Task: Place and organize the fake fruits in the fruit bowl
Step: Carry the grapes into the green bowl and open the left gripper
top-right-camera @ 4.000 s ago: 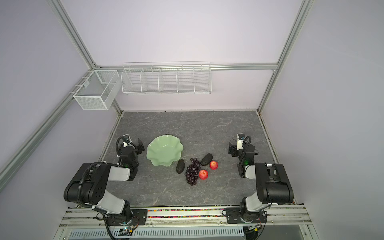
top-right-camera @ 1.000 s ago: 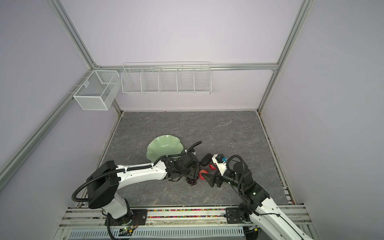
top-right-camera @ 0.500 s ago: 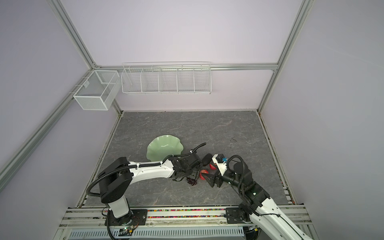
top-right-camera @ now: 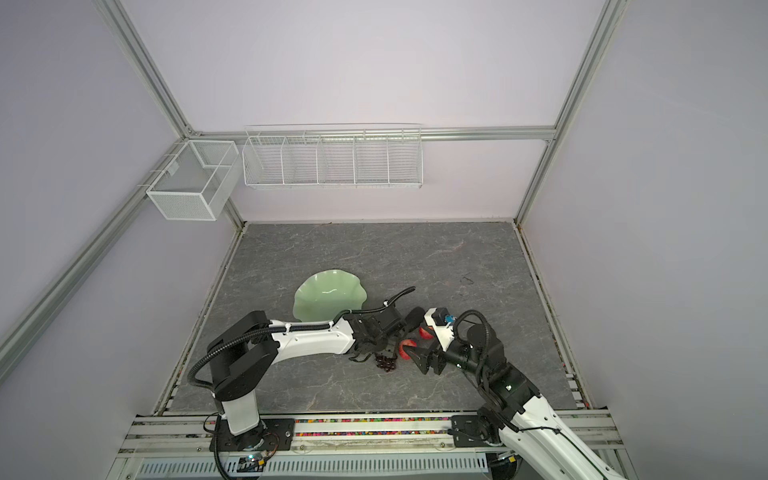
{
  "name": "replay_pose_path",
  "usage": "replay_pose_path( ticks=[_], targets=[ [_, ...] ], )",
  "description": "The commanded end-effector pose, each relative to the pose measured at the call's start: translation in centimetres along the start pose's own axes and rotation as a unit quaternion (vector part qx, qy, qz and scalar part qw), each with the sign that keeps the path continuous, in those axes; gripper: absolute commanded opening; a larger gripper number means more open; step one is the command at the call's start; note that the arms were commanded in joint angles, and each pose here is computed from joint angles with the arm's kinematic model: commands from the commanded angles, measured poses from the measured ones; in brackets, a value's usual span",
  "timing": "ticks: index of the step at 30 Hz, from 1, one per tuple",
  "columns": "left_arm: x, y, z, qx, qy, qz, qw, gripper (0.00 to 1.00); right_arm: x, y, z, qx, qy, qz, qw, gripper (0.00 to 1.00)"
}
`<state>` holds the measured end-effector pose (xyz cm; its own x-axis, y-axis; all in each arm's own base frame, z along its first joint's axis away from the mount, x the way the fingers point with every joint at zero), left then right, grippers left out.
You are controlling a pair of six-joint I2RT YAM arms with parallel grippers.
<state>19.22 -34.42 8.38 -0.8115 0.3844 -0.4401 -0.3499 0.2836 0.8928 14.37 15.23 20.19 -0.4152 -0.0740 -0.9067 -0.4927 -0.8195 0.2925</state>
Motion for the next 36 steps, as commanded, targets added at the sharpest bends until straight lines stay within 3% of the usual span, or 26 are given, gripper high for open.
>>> replay_pose_path(
  ticks=[1,12,23,30,36],
  targets=[
    [-1.6,1.7,0.2,0.016,0.011,-0.041,0.999,0.46,0.8,-0.2,-0.4,0.012,-0.004,0.008,1.0,0.88],
    [-4.3,5.1,0.4,0.085,0.005,-0.116,0.99,0.34,1.2,0.7,-1.7,0.074,-0.006,-0.027,0.997,0.88],
    [-5.7,7.5,1.3,0.087,0.015,-0.145,0.985,0.31,1.3,0.8,-2.2,0.094,-0.009,-0.03,0.995,0.88],
    [-7.3,12.3,3.5,0.081,0.03,-0.207,0.974,0.31,1.3,-0.2,-1.3,0.038,0.0,-0.027,0.999,0.88],
    [-8.6,16.7,9.7,0.024,0.078,-0.267,0.96,0.31,0.6,-1.9,-0.3,-0.029,0.02,-0.031,0.999,0.88]
  ],
)
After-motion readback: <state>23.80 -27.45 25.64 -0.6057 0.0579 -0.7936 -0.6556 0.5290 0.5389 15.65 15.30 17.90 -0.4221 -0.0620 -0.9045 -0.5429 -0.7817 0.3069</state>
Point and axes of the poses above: each gripper's point midway between its finger pads, its own y axis back along the fingers, its own z axis along the line the jaws close on, x = y × z, the point moved 6 cm from there along y, back along the fingers, and after that the axes turned 4 degrees about -y, right-handed, at the moved point
